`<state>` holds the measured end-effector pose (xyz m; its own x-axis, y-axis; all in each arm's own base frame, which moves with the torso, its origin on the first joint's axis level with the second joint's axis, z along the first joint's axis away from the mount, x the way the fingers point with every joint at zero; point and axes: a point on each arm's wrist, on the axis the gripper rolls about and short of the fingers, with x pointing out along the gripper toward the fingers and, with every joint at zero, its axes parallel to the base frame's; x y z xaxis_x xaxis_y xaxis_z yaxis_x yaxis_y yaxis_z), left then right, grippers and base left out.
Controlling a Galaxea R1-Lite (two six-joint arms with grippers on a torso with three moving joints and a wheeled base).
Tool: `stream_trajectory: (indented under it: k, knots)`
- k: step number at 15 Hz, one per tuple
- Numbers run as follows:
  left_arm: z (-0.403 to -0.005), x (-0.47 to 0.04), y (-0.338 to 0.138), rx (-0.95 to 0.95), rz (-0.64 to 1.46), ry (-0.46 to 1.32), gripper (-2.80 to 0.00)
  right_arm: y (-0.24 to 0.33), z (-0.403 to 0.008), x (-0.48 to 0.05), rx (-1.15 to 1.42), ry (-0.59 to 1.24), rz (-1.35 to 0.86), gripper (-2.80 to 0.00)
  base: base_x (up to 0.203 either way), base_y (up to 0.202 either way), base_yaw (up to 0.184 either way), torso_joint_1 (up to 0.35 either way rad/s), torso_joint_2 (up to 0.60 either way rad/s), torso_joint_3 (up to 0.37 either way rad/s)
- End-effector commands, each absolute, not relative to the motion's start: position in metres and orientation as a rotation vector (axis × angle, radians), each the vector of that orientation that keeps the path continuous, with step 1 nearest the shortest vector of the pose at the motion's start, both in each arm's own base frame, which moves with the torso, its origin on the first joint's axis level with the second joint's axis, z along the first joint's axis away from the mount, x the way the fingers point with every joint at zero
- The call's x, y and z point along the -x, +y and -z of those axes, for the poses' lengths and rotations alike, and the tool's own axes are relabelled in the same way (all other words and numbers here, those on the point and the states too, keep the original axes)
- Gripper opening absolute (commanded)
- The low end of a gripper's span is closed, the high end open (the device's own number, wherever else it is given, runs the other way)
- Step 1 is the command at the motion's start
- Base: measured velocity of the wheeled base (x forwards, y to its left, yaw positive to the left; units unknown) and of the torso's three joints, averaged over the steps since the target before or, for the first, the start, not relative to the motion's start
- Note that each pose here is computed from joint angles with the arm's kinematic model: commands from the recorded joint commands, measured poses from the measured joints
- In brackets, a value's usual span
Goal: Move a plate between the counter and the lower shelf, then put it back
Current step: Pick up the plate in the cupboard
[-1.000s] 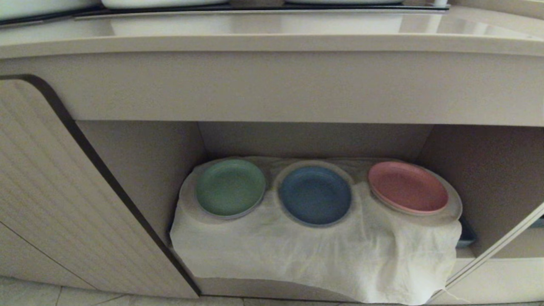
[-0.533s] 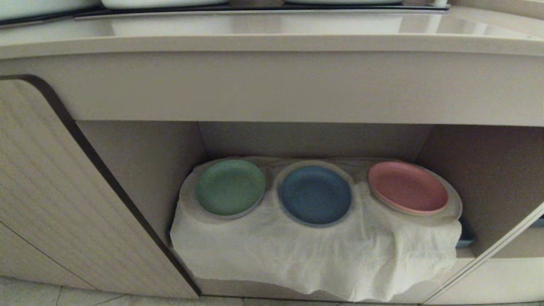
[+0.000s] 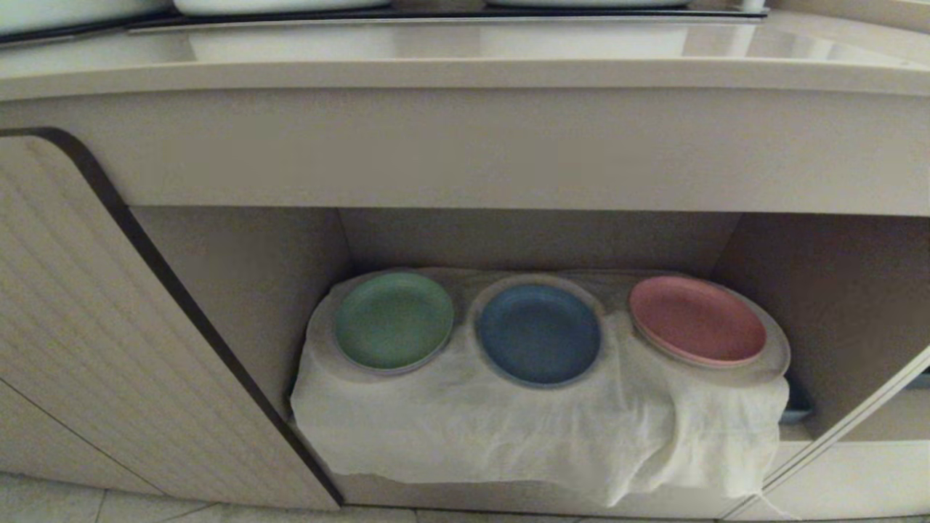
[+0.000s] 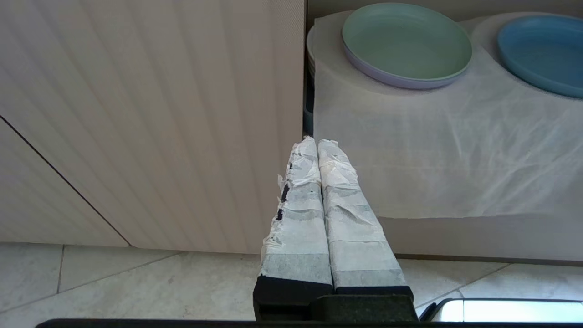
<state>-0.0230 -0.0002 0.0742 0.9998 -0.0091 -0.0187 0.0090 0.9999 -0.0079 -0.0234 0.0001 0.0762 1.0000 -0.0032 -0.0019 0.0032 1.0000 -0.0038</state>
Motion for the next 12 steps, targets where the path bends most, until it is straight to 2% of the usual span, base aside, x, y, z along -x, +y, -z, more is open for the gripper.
stream_trajectory:
  k: [1, 12]
  knots:
    - [-0.0741, 0.0231, -0.0002, 0.008, 0.009, 0.018, -2.8, 0.0001, -0.0762, 0.0233, 0.005, 0.003, 0.003, -2.8, 0.0, 0.0, 0.0, 0.0, 0.0, 0.0]
    - [-0.0741, 0.0231, -0.0002, 0.009, 0.009, 0.018, -2.8, 0.0001, -0.0806, 0.023, 0.029, -0.047, 0.004, -2.8, 0.0, 0.0, 0.0, 0.0, 0.0, 0.0]
